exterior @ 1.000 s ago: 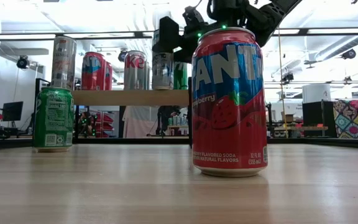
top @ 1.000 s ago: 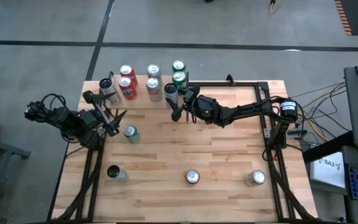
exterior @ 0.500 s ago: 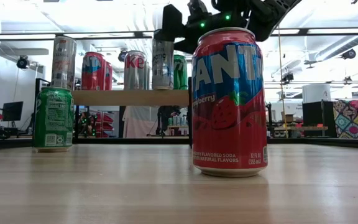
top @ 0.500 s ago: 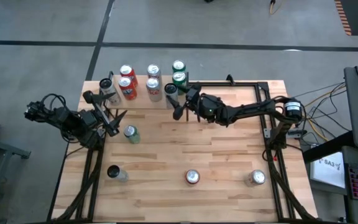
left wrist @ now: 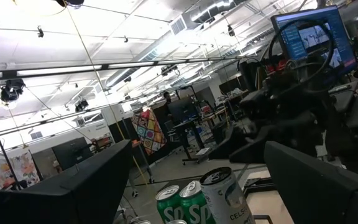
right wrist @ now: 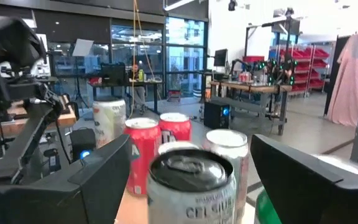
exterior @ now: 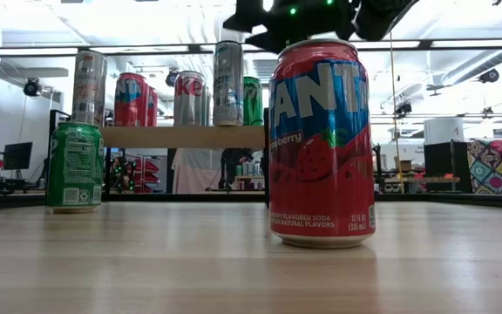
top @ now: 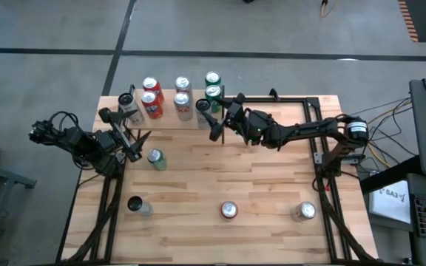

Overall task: Place canned beverage on shelf
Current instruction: Put the right white and blue soda can on the shelf

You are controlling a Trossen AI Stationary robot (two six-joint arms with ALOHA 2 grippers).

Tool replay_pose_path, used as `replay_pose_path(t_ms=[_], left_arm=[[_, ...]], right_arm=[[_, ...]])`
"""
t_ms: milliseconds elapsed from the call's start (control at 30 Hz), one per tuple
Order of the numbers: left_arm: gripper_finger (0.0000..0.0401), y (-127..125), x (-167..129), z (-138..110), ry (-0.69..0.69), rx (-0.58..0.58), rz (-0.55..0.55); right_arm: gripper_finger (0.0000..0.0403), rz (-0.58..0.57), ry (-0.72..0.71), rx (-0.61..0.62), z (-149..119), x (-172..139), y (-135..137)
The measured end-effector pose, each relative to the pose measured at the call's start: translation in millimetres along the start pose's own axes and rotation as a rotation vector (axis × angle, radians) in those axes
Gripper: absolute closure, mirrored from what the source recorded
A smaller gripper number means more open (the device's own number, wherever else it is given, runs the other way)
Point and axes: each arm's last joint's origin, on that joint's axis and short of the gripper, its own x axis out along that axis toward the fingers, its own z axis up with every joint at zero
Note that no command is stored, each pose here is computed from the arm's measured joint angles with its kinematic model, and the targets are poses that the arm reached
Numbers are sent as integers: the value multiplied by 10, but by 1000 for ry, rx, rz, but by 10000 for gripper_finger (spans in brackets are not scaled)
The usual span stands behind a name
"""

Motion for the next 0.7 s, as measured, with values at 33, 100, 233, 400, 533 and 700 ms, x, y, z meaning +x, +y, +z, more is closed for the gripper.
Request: replay_pose_path(t_ms=[33, 100, 233, 400, 533, 700], left_arm=[[52, 0, 0, 0, 0, 0, 0], [52, 0, 0, 0, 0, 0, 0], [52, -1, 0, 0, 0, -8, 0], [52, -25, 13, -5, 6, -10, -6], [52, -85, 44, -17, 18, 10, -19], [52, -128, 86, 5, 10, -4, -10]], right_arm=[[90, 5, -7, -10, 29, -16, 13], [89, 15, -23, -25, 99, -54, 43], [92, 39, -53, -33, 244, -140, 102], [110, 67, -23, -11, 404, -262, 123], [135, 94, 67, 22, 505, -351, 88], [183, 114, 273, 1, 625, -335, 97]])
